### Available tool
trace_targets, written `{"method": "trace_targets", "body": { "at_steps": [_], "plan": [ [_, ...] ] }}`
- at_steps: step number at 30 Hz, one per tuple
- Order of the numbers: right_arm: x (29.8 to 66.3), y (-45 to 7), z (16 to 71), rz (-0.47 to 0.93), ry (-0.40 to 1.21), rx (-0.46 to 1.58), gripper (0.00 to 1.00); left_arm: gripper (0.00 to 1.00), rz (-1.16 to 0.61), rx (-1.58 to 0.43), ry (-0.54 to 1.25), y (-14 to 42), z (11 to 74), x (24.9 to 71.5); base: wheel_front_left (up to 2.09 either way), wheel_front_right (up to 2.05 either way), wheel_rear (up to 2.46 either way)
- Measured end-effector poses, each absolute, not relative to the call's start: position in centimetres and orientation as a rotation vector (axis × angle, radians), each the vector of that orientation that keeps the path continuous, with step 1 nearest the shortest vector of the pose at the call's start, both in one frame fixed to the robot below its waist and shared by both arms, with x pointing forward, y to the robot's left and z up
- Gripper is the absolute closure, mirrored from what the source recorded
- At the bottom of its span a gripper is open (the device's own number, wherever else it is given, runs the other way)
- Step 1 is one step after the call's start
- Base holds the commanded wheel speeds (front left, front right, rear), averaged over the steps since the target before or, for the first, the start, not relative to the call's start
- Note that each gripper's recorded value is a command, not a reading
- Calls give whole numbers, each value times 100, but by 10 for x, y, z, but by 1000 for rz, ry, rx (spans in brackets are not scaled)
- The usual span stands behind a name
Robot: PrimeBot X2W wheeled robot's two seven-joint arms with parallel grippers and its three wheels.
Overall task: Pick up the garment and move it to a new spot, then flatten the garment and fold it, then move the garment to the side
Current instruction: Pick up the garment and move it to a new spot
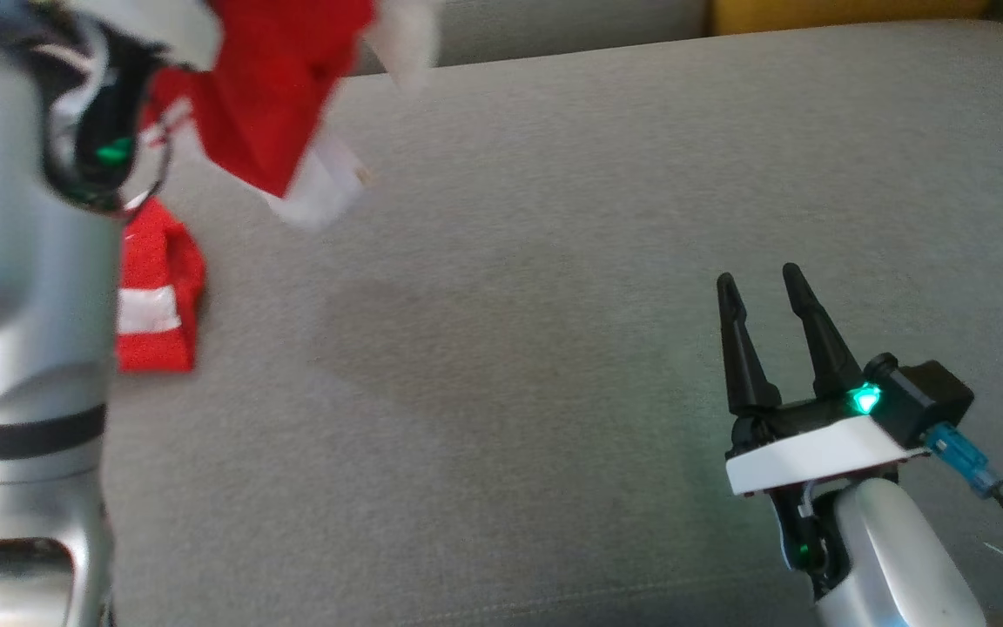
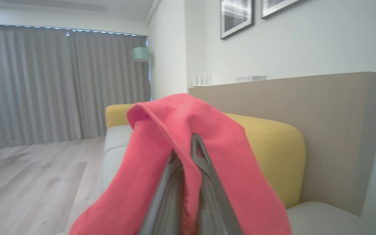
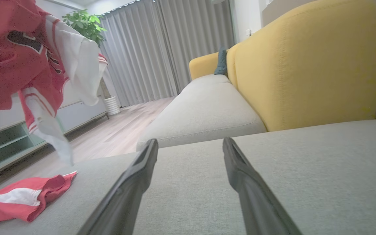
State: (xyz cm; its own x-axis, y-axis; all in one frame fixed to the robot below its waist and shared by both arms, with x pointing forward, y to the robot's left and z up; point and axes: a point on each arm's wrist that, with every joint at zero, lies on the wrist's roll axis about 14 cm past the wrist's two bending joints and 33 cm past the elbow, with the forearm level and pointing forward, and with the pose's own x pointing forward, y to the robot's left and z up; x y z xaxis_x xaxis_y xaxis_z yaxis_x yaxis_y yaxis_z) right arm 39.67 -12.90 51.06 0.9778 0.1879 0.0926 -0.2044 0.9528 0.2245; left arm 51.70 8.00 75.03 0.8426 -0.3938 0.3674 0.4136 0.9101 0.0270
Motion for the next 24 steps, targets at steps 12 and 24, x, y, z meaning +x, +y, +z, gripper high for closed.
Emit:
{"method": "trace_targets", "body": {
  "at_steps": [12,24],
  "plan": [
    [378,-181,520,45,-110,255,0,100,-688,-46,-248,-66,711,506,0,0,0],
    [364,-228,535,-88,-158,251,0,0,-891,-192,22,-173,600,487,0,0,0]
  ]
}}
